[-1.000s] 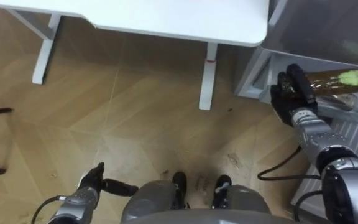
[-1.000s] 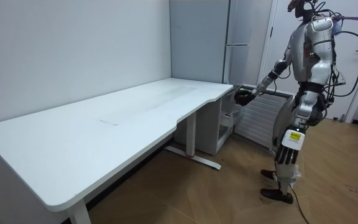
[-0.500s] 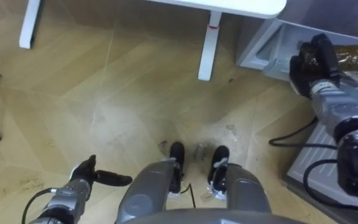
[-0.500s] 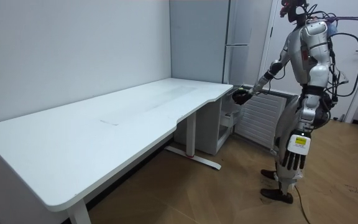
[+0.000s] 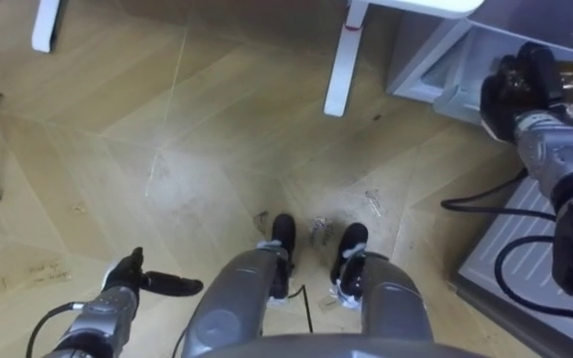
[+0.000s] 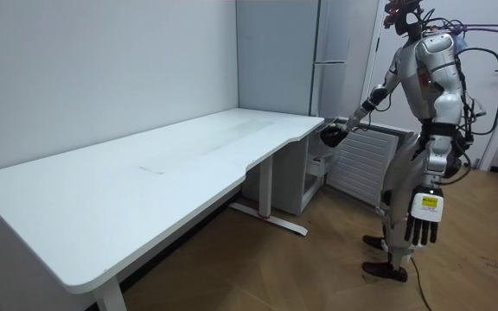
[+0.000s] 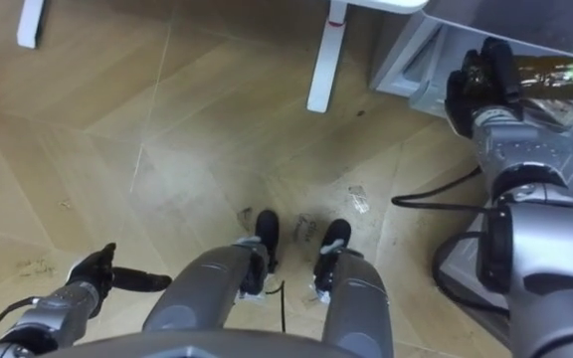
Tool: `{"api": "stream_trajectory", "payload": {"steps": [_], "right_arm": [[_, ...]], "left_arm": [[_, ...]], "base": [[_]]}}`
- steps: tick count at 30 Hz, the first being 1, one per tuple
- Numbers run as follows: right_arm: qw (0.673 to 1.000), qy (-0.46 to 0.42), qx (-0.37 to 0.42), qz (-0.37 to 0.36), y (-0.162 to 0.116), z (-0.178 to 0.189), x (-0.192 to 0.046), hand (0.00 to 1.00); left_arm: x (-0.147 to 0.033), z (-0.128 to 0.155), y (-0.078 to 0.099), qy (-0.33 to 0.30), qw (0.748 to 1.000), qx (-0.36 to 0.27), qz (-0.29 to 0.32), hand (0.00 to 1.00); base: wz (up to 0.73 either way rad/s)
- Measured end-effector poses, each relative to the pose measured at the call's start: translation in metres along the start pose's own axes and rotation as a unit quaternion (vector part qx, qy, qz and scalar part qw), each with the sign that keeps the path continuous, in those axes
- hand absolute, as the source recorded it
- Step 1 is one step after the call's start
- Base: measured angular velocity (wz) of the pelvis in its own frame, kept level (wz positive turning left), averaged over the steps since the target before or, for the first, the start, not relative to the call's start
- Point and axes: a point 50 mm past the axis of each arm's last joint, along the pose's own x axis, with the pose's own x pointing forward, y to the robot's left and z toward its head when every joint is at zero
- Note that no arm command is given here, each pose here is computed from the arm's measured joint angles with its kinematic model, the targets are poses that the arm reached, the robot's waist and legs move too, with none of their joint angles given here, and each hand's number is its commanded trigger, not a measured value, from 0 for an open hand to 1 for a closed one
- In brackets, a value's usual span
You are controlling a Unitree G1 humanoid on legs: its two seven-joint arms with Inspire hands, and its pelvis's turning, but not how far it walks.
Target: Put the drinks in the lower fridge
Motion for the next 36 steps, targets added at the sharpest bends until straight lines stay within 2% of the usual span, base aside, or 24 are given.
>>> {"api": "stream_trajectory", "payload": {"steps": [29, 36], "right_arm": [[1.000, -0.023, -0.008, -0.017, 0.004, 0.013, -0.001, 0.00], [0.999, -0.027, -0.013, -0.026, -0.005, 0.017, -0.002, 0.00]], "left_arm": [[0.000, -0.007, 0.001, 0.015, 1.000, -0.016, 0.001, 0.00], [-0.001, -0.010, 0.000, 0.025, 1.000, -0.014, 0.000, 0.00]], "base": [[0.00], [0.00]]}}
